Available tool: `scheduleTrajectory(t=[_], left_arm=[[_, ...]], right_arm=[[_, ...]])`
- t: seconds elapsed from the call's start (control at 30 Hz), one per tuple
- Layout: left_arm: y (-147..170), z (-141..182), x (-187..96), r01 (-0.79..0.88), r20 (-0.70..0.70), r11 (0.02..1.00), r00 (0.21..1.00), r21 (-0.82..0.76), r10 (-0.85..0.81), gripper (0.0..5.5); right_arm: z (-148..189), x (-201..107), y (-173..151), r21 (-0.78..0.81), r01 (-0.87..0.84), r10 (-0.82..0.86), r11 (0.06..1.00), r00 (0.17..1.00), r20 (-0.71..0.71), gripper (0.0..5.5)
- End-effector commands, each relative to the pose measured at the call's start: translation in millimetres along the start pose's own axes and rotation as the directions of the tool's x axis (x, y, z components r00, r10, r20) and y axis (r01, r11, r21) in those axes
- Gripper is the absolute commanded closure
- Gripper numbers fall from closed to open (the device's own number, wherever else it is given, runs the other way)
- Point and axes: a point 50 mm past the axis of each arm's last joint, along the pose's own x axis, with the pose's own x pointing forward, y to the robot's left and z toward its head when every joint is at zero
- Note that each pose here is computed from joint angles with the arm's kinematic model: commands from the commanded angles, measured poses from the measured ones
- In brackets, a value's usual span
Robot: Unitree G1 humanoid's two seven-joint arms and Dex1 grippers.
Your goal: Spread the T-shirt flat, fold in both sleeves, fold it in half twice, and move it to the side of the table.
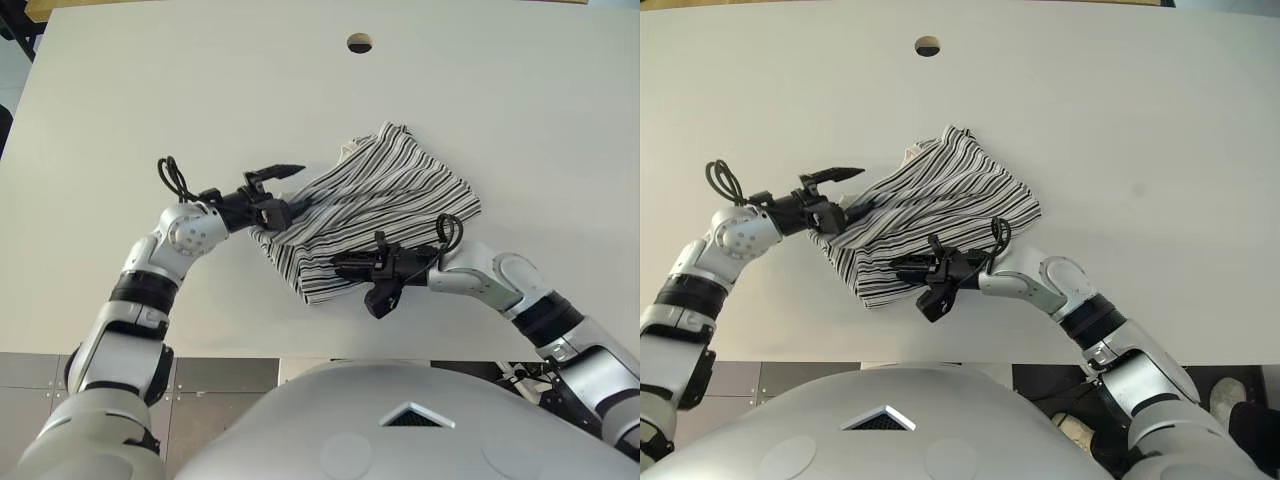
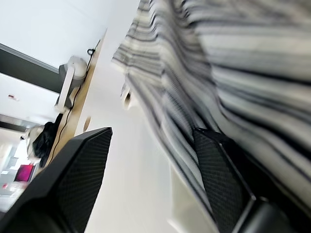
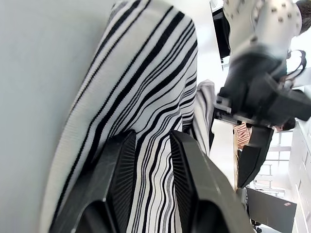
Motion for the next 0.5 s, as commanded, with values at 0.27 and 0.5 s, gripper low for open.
scheduleTrajectory(t=[0.27, 0.5], left_arm=[[-19.6, -24.8, -8.7, 0.138, -0.110, 0.990, 0.984, -0.028, -0.140, 2.39], [-18.4, -22.6, -5.4, 0.111, -0.079, 0.993, 0.990, -0.045, -0.114, 2.39]], right_arm=[[34.1, -78.1, 28.1, 0.084, -0.373, 0.368, 0.924, 0.927, 0.070, 4.19], [15.0, -67.6, -33.4, -0.008, 0.003, -0.003, 1.000, 0.999, -0.032, 4.19]])
